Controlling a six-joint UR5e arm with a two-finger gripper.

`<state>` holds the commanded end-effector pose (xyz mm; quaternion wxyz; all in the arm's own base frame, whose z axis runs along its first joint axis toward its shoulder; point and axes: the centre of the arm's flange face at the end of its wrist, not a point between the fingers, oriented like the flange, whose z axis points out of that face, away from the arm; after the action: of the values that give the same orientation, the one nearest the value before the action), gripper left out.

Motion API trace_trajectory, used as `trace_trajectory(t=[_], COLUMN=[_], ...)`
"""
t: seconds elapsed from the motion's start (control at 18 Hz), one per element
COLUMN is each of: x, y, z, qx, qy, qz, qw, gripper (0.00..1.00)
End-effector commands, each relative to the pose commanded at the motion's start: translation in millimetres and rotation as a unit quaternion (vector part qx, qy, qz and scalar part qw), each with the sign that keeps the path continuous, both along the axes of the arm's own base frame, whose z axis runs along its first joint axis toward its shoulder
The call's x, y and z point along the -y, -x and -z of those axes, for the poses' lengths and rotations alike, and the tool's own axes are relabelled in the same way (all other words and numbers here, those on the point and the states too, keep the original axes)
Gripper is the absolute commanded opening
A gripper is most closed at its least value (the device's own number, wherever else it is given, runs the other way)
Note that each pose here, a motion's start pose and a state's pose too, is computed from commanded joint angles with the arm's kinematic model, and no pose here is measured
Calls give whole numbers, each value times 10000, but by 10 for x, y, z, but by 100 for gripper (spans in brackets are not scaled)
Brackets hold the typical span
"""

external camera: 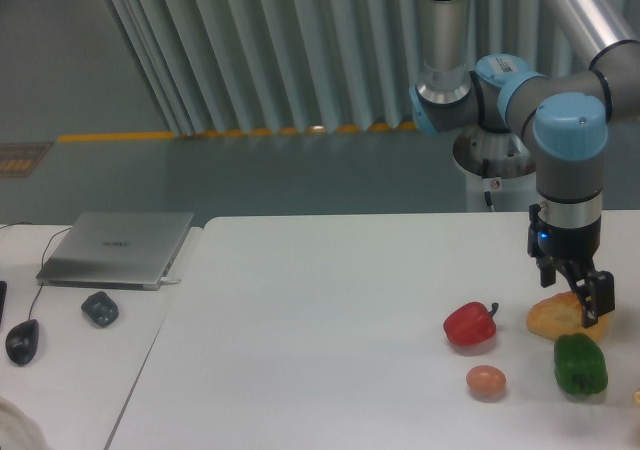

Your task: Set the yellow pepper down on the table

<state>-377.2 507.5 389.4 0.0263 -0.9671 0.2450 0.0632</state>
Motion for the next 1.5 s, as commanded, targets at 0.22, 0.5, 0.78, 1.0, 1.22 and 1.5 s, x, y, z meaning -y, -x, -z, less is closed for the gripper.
trace_trajectory(t=[0.22,0.5,0.78,1.0,1.22,1.5], x=[1,89,87,89,149,289], y=[-11,-40,-11,64,199,554], z=[6,146,144,115,108,6], qx=[30,66,-32,153,226,240], qy=[-23,-7,-349,-808,-1004,-1191], qz=[-49,-171,-1028,-1852,-2926,-3834], qw=[10000,9998,9941,9792,9507,9155], gripper=[100,100,100,100,100,100])
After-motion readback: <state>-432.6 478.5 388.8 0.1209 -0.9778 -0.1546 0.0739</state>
